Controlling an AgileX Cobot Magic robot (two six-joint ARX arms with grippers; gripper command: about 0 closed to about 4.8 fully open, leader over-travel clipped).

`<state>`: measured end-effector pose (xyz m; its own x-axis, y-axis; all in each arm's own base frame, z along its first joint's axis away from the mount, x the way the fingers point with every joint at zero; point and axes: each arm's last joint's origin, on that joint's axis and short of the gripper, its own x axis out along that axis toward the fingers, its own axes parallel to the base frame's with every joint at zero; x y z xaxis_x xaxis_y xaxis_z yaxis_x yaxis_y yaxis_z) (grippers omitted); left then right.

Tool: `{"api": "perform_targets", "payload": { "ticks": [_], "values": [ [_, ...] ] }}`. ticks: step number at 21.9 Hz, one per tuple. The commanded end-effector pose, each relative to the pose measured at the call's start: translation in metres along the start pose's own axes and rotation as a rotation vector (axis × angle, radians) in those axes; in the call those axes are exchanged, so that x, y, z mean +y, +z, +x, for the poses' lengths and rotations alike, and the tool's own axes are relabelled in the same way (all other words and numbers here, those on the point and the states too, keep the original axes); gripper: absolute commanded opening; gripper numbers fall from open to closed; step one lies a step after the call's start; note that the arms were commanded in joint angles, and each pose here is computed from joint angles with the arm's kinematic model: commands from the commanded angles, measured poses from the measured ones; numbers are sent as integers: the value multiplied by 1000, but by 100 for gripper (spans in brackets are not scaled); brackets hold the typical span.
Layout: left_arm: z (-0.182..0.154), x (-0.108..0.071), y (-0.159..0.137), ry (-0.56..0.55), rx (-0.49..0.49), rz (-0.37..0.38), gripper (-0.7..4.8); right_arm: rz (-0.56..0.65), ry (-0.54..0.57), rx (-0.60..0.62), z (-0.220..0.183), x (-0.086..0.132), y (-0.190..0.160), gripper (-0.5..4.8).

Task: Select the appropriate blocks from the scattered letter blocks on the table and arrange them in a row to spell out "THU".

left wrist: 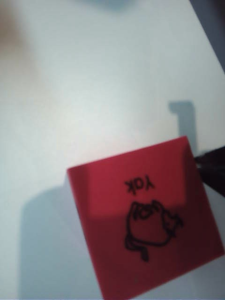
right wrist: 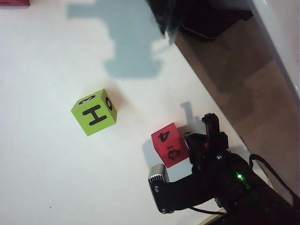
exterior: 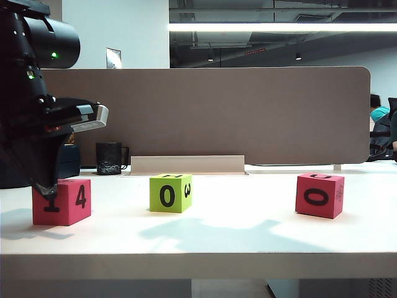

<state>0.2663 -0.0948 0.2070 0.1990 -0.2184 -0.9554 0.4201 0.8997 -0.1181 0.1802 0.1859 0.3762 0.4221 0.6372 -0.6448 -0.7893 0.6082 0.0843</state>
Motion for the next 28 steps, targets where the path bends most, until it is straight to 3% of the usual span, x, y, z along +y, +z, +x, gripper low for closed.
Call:
{"api": "perform_targets", "payload": {
  "ticks": [1,15,28],
  "values": [
    [3,0,3,0,-17,1,-6,-8,1,-19,-2,1,2,-5],
    [-4,2,13,59,-73,15,-6,-8,-2,-19,-1,1,2,-5],
    [-8,3,25,99,-186,25,-6,-7,-1,-16,-1,1,2,-5]
  ]
}}
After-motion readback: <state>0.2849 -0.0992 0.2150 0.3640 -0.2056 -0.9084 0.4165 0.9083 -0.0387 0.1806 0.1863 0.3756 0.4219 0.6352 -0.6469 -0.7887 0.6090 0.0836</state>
